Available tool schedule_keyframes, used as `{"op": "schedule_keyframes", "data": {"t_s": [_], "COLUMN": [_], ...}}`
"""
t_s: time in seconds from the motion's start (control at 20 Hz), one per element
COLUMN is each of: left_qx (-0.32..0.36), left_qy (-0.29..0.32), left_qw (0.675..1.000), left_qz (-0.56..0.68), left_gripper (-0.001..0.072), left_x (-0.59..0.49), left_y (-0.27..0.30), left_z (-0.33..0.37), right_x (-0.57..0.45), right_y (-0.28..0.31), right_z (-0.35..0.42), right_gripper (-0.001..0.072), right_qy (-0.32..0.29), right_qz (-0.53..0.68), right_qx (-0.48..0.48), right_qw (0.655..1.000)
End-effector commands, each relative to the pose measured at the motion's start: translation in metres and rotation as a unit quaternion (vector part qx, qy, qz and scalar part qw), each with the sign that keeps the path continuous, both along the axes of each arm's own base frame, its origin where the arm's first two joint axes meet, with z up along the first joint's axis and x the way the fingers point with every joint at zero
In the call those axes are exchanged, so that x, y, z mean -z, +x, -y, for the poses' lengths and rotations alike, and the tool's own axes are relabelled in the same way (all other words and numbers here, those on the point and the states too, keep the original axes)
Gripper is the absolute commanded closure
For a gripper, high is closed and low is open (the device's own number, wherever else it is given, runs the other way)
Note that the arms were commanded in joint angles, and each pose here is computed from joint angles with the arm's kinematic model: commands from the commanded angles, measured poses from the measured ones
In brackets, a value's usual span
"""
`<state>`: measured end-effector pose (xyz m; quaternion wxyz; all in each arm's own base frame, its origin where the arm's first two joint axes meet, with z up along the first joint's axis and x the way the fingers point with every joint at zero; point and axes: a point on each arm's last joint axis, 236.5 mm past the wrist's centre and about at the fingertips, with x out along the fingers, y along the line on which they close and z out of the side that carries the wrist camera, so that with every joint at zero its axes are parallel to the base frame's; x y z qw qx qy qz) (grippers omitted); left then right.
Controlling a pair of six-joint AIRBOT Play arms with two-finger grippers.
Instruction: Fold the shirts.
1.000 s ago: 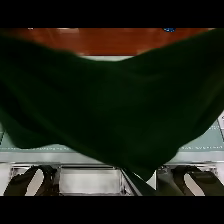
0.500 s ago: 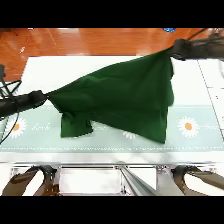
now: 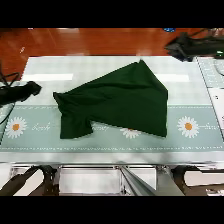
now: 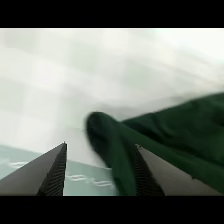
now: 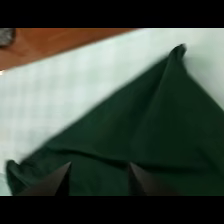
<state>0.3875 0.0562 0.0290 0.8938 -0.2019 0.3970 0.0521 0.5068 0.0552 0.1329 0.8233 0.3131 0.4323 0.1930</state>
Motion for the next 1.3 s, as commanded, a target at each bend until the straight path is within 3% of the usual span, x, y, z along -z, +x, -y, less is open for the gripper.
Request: {"op": "schedule_keyframes", "data": {"t_s": [0.0,0.1,0.25,0.35,0.6,1.0,1.05,1.15,1.25], "left_qx": [-0.09,-0.076,0.033,0.032,0.064,0.138,0.141,0.139,0.146], "left_qy": [-0.055,-0.159,-0.315,-0.355,-0.371,-0.317,-0.305,-0.29,-0.294], "left_qw": [0.993,0.98,0.942,0.924,0.914,0.922,0.922,0.921,0.918], "left_qz": [-0.057,-0.091,-0.106,-0.139,-0.152,-0.176,-0.193,-0.218,-0.223], "left_gripper": [0.0206,0.0206,0.0205,0.0205,0.0222,0.0236,0.027,0.0689,0.0693], "left_x": [0.015,0.046,0.064,0.088,0.104,0.103,0.11,0.118,0.116], "left_y": [-0.029,-0.042,-0.038,-0.037,-0.023,-0.023,-0.029,-0.039,-0.042], "left_z": [-0.051,-0.028,0.039,0.051,0.078,0.107,0.107,0.103,0.105], "right_x": [0.031,0.062,0.112,0.134,0.157,0.157,0.158,0.158,0.16], "right_y": [-0.073,-0.112,-0.157,-0.179,-0.204,-0.202,-0.202,-0.202,-0.206], "right_z": [0.09,0.119,0.106,0.094,0.077,0.079,0.08,0.08,0.079], "right_gripper": [0.0305,0.0305,0.0306,0.0306,0.0306,0.0306,0.0306,0.0306,0.0306], "right_qy": [-0.113,-0.108,-0.004,0.043,0.064,0.061,0.061,0.06,0.055], "right_qz": [-0.085,-0.1,-0.105,-0.116,-0.15,-0.147,-0.147,-0.147,-0.154], "right_qx": [0.024,0.087,0.136,0.144,0.128,0.133,0.133,0.134,0.127], "right_qw": [0.99,0.985,0.985,0.982,0.978,0.978,0.978,0.978,0.978]}}
